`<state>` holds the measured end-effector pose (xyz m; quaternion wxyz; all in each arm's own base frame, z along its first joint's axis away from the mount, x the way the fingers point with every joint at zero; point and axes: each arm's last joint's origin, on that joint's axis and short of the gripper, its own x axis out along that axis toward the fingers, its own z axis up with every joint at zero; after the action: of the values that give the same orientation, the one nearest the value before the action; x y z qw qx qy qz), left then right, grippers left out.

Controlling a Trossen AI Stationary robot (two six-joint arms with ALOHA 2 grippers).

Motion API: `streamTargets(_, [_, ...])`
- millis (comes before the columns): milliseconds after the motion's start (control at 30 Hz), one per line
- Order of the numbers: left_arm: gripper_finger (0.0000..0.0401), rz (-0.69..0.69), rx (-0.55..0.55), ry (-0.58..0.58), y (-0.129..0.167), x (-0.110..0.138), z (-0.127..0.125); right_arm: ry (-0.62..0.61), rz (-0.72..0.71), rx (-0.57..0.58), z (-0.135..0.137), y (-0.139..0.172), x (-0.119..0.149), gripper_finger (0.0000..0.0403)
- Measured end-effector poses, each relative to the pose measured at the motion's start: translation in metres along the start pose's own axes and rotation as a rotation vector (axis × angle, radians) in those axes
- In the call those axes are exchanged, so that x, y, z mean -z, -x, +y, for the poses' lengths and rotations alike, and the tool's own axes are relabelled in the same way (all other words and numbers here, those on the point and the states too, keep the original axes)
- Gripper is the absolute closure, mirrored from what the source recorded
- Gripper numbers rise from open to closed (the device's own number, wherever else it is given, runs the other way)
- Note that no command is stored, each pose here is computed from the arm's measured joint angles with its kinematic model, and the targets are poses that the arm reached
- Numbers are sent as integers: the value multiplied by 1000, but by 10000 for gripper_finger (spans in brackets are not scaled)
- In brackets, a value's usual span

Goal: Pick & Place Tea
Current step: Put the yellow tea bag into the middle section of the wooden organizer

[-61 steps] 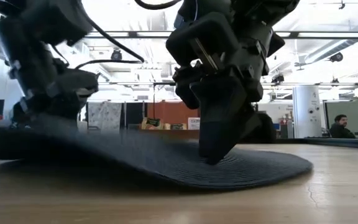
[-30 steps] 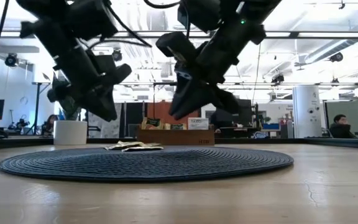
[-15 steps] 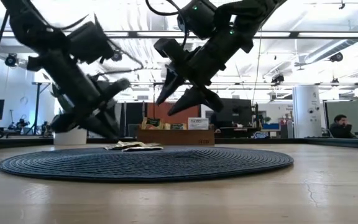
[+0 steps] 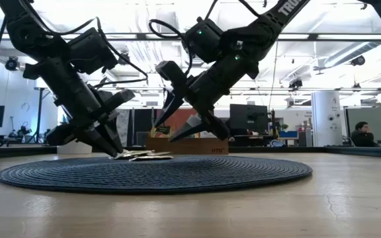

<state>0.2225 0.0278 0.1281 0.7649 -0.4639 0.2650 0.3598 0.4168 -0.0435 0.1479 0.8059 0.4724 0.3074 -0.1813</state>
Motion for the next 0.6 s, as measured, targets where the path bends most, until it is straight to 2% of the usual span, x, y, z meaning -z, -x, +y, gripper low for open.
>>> streamTargets(233, [333, -50, 85, 21, 0, -4, -8, -3, -13, -17, -1, -1, -3, 206])
streamTargets(600, [333, -62, 85, -8, 5, -6, -14, -20, -11, -24, -1, -1, -5, 207])
